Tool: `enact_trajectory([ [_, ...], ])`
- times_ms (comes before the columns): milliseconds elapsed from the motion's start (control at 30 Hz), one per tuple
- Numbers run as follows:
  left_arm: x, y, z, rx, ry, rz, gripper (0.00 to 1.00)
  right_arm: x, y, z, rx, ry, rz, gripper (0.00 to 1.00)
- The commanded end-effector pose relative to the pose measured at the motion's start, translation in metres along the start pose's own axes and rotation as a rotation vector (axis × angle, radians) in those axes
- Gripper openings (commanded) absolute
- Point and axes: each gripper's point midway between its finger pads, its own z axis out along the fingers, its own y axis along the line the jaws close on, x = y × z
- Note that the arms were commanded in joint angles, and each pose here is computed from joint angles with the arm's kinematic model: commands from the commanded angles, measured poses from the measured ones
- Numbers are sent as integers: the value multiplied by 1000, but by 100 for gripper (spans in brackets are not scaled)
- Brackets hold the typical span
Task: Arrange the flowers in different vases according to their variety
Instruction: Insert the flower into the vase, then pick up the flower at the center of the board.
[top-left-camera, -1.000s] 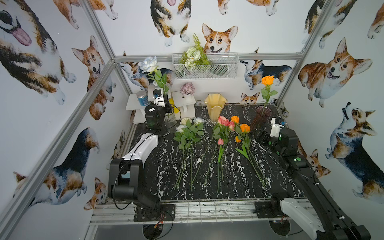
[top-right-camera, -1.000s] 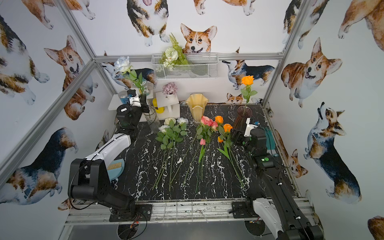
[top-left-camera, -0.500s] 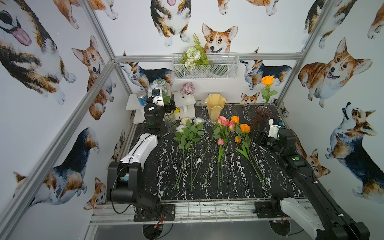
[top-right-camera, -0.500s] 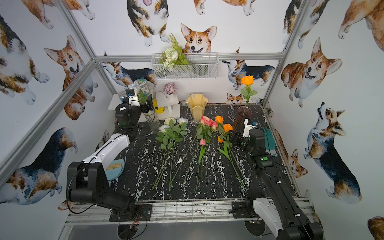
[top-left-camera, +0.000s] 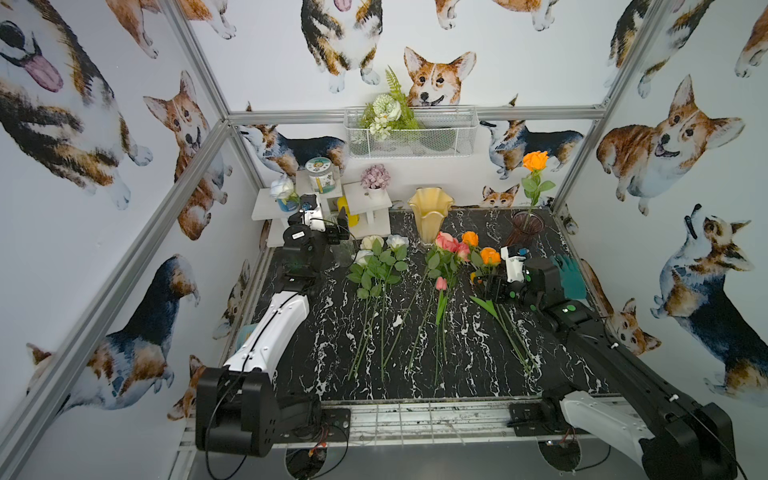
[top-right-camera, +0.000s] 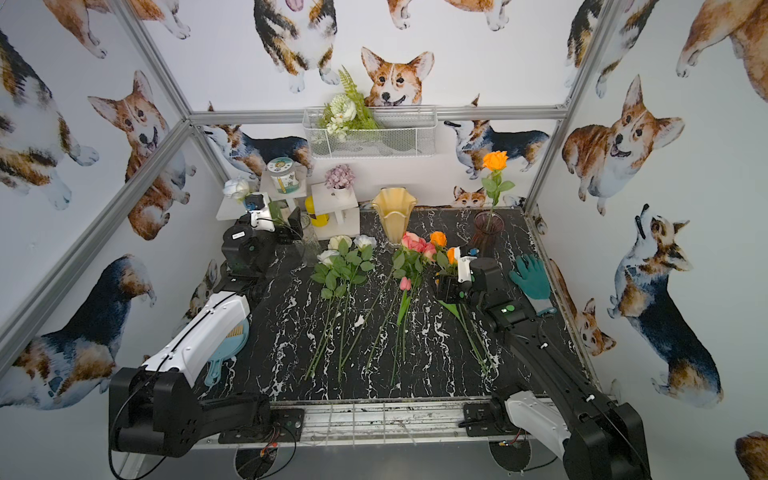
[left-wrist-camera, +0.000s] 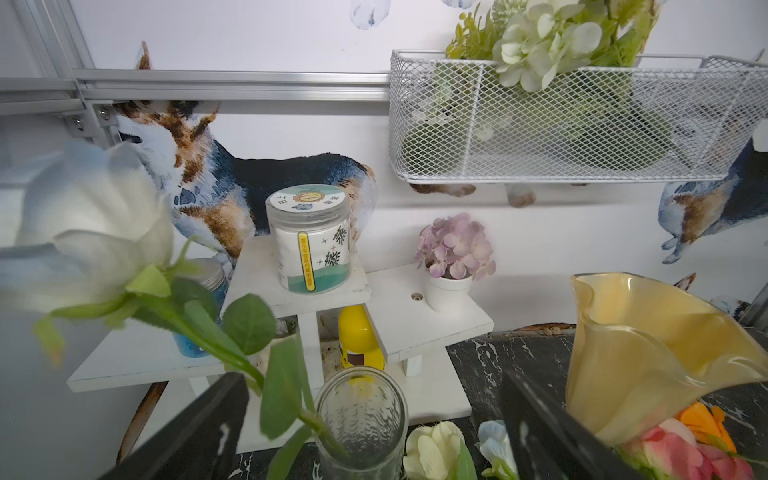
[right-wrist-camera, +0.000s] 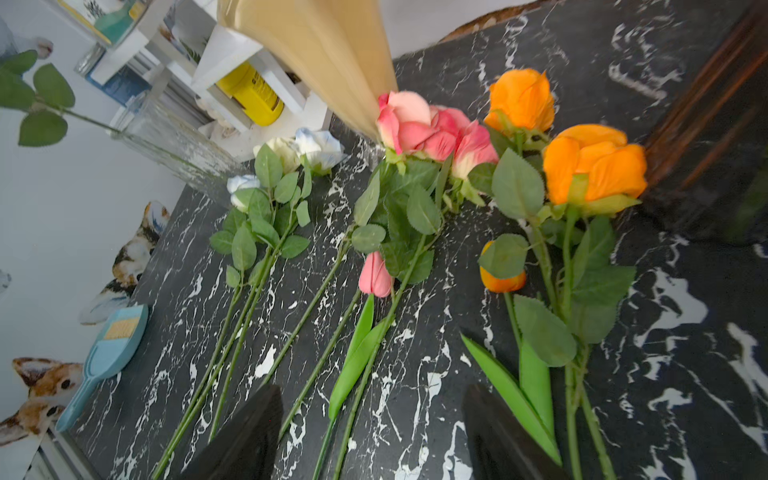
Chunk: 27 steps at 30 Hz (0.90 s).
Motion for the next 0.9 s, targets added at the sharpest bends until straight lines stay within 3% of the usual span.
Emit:
enact_trajectory([
  [0, -5, 2, -11, -14, 6, -8, 100, 15, 4, 11, 11, 54, -18, 74],
  [433, -27, -19, -58, 50, 51, -29, 100, 45, 6, 68, 179, 206, 55, 76],
  [867, 28, -59, -103, 260, 264, -129, 100, 70, -8, 105, 317, 359, 163, 67],
])
